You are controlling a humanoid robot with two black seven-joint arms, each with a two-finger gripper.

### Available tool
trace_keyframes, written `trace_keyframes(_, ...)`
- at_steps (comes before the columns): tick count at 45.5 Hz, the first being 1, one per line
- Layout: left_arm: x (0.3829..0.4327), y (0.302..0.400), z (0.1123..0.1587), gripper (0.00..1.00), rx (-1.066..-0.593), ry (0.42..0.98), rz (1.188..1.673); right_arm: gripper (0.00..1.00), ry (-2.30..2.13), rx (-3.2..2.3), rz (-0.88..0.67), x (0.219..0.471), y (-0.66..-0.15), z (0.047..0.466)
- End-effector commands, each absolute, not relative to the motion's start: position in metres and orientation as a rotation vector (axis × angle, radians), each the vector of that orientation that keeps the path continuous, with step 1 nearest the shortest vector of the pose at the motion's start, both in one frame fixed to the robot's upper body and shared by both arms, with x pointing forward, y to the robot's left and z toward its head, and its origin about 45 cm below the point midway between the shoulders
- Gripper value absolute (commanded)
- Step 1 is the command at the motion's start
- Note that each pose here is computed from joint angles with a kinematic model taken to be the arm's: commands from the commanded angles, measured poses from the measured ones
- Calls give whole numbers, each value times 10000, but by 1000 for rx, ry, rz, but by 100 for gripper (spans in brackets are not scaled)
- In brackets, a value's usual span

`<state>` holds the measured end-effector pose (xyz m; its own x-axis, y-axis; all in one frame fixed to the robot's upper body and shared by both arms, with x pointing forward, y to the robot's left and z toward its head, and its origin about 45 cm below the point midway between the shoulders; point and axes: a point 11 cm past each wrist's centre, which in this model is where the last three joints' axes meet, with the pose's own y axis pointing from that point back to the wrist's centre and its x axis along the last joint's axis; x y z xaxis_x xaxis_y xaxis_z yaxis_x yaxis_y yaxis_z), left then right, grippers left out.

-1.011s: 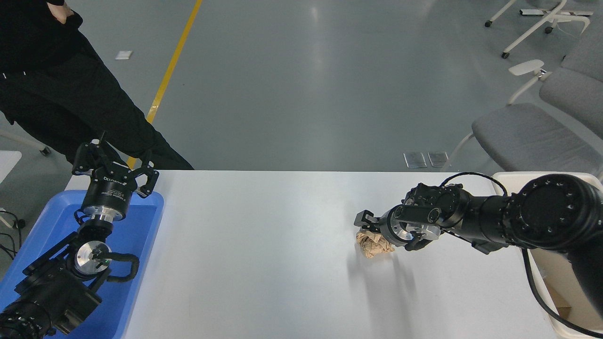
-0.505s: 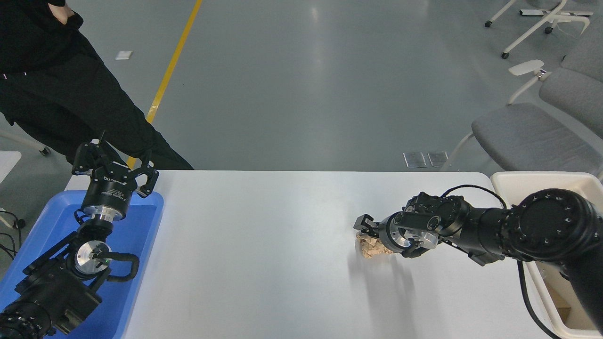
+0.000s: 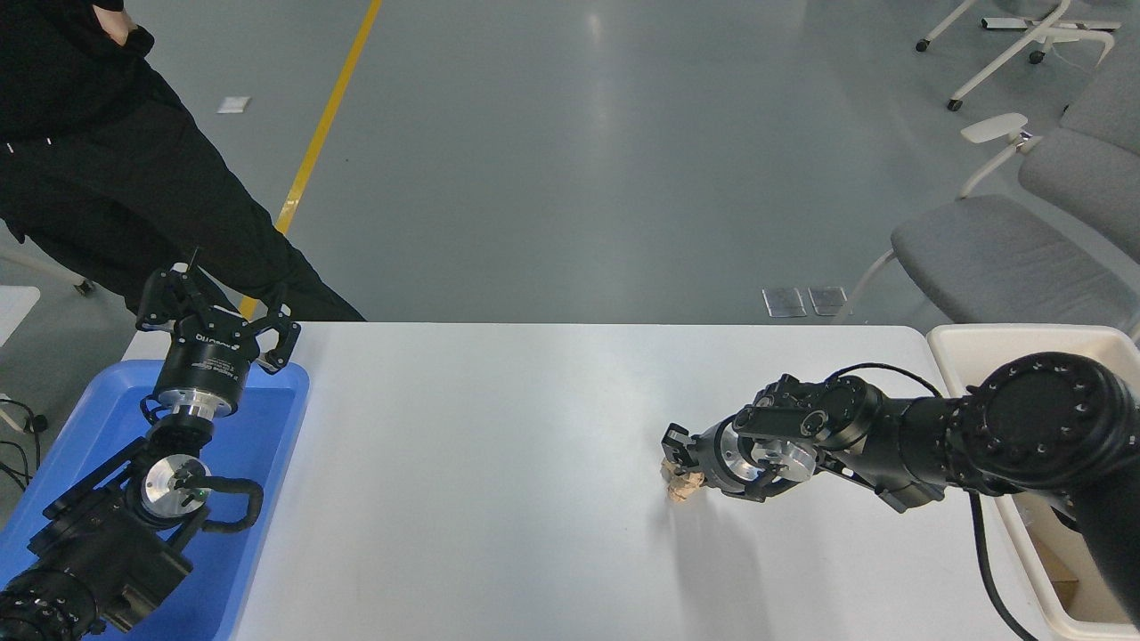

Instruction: Pick up paper ball place in dustbin

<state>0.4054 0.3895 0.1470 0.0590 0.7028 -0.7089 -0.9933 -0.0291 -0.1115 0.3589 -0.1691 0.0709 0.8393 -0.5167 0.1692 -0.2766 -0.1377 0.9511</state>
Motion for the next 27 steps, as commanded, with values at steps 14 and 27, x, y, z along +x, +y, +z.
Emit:
trace_keyframes(14, 4053, 3899, 1468, 99, -710, 526, 1464, 0, -330, 1709, -215, 3552, -2166, 2055)
trace_keyframes(27, 4054, 3893, 1468, 99, -709, 527, 1462, 0, -236, 1802, -113, 3763, -2271, 3473)
